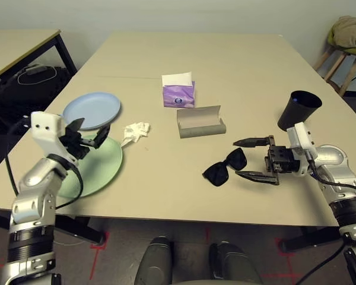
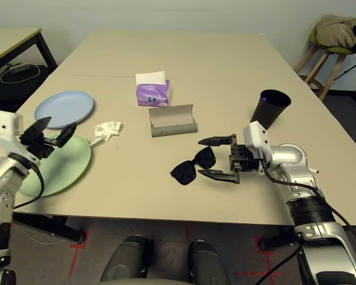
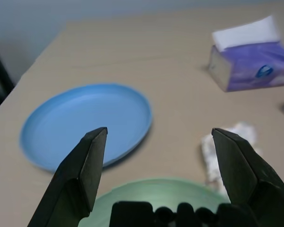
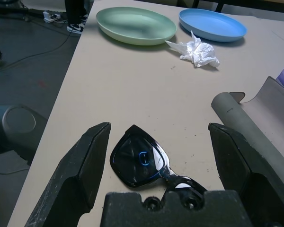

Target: Organize and tidy the items on the table.

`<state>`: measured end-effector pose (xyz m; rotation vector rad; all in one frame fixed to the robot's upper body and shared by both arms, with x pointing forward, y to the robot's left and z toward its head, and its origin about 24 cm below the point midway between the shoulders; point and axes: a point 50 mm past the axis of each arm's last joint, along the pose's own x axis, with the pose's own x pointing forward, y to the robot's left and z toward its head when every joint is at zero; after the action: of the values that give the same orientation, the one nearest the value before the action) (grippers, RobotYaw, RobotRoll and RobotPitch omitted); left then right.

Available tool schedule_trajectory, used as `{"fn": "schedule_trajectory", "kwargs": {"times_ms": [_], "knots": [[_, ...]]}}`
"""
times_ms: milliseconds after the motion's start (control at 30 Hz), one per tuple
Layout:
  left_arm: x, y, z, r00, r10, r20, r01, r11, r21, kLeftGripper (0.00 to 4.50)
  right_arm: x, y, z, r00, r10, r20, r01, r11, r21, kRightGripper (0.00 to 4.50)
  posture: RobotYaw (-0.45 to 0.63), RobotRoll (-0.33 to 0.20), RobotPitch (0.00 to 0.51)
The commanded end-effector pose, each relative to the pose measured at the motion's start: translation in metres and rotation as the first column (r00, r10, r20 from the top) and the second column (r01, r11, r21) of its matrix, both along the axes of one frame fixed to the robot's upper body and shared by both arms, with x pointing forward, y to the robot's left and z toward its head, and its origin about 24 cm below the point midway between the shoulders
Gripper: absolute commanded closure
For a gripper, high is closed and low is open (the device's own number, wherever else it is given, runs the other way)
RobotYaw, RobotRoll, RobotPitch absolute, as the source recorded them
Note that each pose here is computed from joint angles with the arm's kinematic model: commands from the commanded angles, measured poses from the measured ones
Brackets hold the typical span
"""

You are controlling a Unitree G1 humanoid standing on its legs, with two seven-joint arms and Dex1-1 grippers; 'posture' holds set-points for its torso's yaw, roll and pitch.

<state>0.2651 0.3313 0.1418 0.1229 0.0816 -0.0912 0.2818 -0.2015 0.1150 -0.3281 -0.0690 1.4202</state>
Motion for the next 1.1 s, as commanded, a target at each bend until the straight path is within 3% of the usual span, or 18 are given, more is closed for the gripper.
{"fn": "schedule_trajectory", "kwargs": {"times_ms": [33, 367, 933, 1033, 1100], "knots": [[-0.006, 0.017, -0.005, 0.990, 0.080, -0.113, -0.084, 0.996, -0.029, 0.00, -0.001, 0.007, 0.003, 1.000, 0.021, 0.002, -0.021, 1.000, 0.008, 0.03, 0.28, 0.000, 0.061], [-0.015, 0.054, -0.004, 0.905, 0.234, -0.355, -0.288, 0.951, -0.109, 0.00, -0.001, 0.012, 0.005, 1.000, 0.016, -0.001, -0.016, 1.000, 0.027, 0.03, 0.28, 0.000, 0.061], [-0.030, 0.059, -0.022, 0.827, 0.158, -0.540, -0.193, 0.981, -0.007, 0.00, -0.002, 0.014, 0.006, 1.000, 0.005, -0.001, -0.005, 0.999, 0.034, 0.03, 0.27, 0.000, 0.064], [-0.032, 0.060, -0.024, 0.819, 0.155, -0.552, -0.195, 0.981, -0.013, 0.61, -0.002, 0.015, 0.006, 1.000, 0.006, 0.005, -0.006, 0.999, 0.033, 0.00, 0.27, 0.000, 0.063], [-0.032, 0.061, -0.024, 0.819, 0.156, -0.553, -0.198, 0.980, -0.017, 1.36, -0.002, 0.014, 0.006, 1.000, 0.005, 0.008, -0.005, 0.999, 0.032, 0.00, 0.27, 0.000, 0.061]]}}
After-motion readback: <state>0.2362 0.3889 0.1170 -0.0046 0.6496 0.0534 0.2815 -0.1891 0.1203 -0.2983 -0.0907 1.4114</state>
